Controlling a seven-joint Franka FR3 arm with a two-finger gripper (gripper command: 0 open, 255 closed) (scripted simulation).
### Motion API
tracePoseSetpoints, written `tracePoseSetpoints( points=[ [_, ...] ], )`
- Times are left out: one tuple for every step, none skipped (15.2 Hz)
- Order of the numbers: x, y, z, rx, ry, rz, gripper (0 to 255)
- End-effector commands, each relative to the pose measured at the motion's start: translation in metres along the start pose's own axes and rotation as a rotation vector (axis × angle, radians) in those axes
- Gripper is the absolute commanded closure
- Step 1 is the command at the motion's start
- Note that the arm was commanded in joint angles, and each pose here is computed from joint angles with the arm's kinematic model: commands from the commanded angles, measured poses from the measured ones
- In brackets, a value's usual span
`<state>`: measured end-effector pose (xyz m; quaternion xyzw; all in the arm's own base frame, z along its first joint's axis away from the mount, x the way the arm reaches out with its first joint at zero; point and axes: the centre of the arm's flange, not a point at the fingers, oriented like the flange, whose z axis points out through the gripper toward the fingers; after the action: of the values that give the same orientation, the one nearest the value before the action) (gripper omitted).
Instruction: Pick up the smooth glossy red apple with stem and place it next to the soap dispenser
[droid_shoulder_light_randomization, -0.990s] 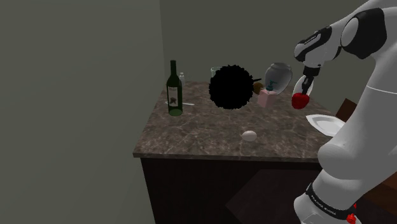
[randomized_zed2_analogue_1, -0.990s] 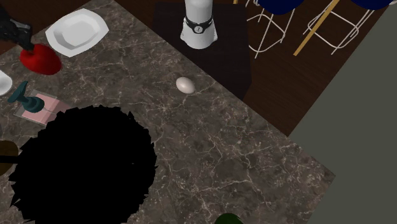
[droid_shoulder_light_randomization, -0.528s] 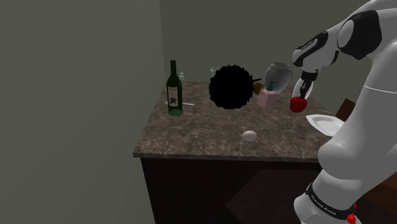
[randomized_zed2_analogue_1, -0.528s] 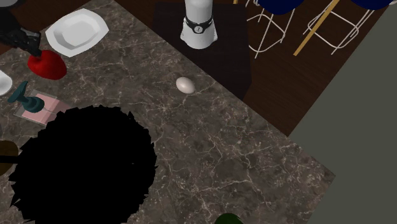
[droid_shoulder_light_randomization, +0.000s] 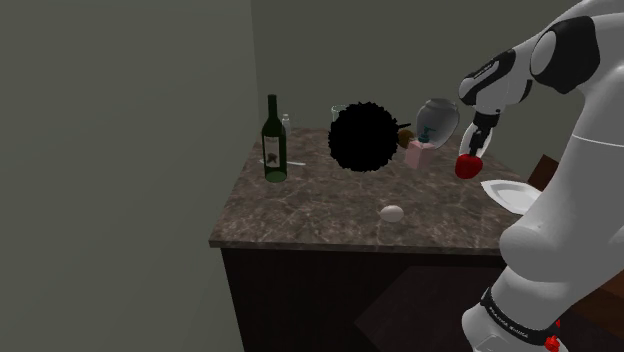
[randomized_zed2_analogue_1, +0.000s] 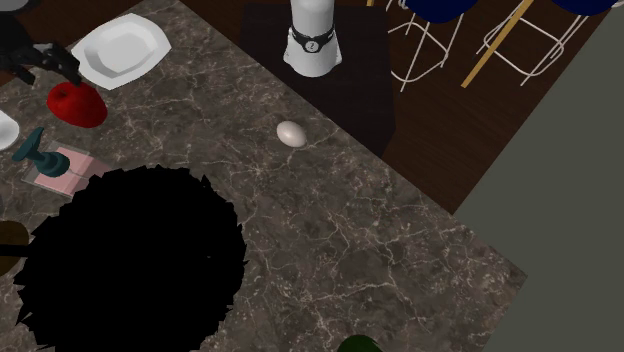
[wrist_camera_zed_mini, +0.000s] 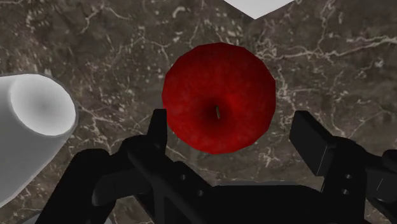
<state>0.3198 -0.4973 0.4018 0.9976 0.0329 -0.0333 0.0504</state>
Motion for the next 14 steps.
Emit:
tracePoseSetpoints(
  points=[
    [0.0,0.0,0.0,0.0,0.0,0.0,0],
    [0.0,0.0,0.0,0.0,0.0,0.0,0],
    [0.0,0.0,-0.013,0.0,0.0,0.0,0],
    [0.0,0.0,-0.026,0.0,0.0,0.0,0],
    [0.0,0.0,-0.04,0.0,0.0,0.0,0],
    [0.0,0.0,-0.05,0.0,0.0,0.0,0],
    [0.0,0.0,-0.05,0.0,0.0,0.0,0],
    [0.0,0.0,-0.05,0.0,0.0,0.0,0],
    [0.0,0.0,-0.05,0.0,0.0,0.0,0],
    [0.0,0.0,-0.05,0.0,0.0,0.0,0],
    [0.0,0.0,-0.05,0.0,0.0,0.0,0],
    [0.0,0.0,-0.05,0.0,0.0,0.0,0],
    [0.0,0.0,-0.05,0.0,0.0,0.0,0],
    [0.0,0.0,-0.05,0.0,0.0,0.0,0]
  ],
)
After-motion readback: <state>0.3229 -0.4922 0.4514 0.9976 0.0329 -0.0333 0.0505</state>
